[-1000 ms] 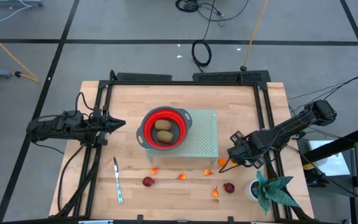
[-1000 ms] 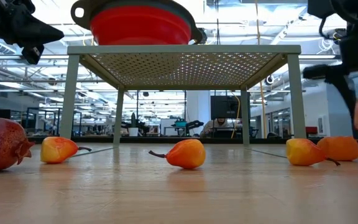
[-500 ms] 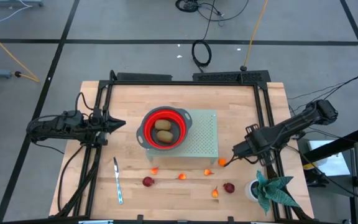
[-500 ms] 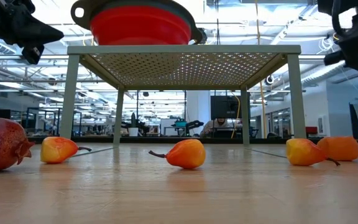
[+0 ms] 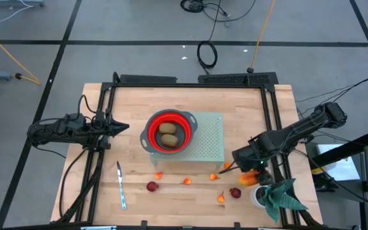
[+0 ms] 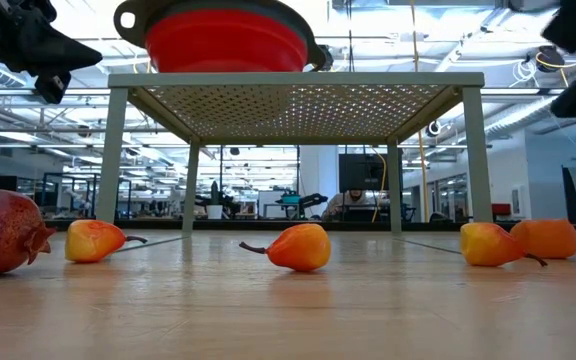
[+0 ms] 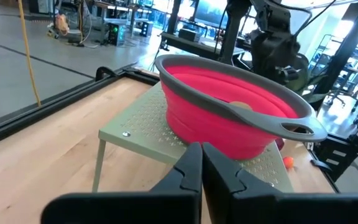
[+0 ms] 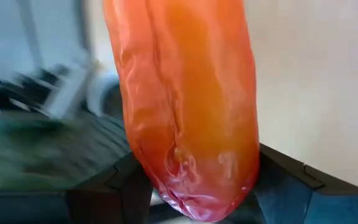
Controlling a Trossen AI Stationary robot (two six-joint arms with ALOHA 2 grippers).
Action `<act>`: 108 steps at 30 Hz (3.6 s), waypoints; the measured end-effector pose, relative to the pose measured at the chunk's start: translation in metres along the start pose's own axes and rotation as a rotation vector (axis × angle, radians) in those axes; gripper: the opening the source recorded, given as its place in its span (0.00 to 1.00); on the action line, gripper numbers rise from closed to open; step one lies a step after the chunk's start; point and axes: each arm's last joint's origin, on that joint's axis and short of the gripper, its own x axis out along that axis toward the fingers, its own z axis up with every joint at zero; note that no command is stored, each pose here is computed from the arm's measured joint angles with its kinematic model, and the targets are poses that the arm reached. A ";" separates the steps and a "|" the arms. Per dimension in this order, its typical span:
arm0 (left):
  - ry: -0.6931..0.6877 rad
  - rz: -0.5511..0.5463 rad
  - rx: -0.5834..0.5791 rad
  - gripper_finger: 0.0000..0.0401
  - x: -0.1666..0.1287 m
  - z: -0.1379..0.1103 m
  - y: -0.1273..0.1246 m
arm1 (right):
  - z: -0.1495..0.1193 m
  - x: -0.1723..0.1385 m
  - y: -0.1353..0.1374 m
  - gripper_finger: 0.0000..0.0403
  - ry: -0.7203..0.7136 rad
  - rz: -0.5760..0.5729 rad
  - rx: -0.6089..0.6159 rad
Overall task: Pick & Place Fruit
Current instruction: Put the mango fruit into the strainer
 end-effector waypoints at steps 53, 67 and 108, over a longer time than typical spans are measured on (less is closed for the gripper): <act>0.001 -0.005 -0.019 0.06 0.000 0.000 0.000 | 0.083 -0.099 0.053 0.55 -1.475 0.289 -0.590; 0.000 -0.005 -0.022 0.06 0.000 0.000 0.000 | 0.087 -0.101 0.042 0.56 -1.651 -0.195 -0.524; 0.001 -0.003 -0.040 0.06 0.000 0.000 0.000 | 0.069 -0.117 0.015 0.56 -0.798 -1.995 -0.067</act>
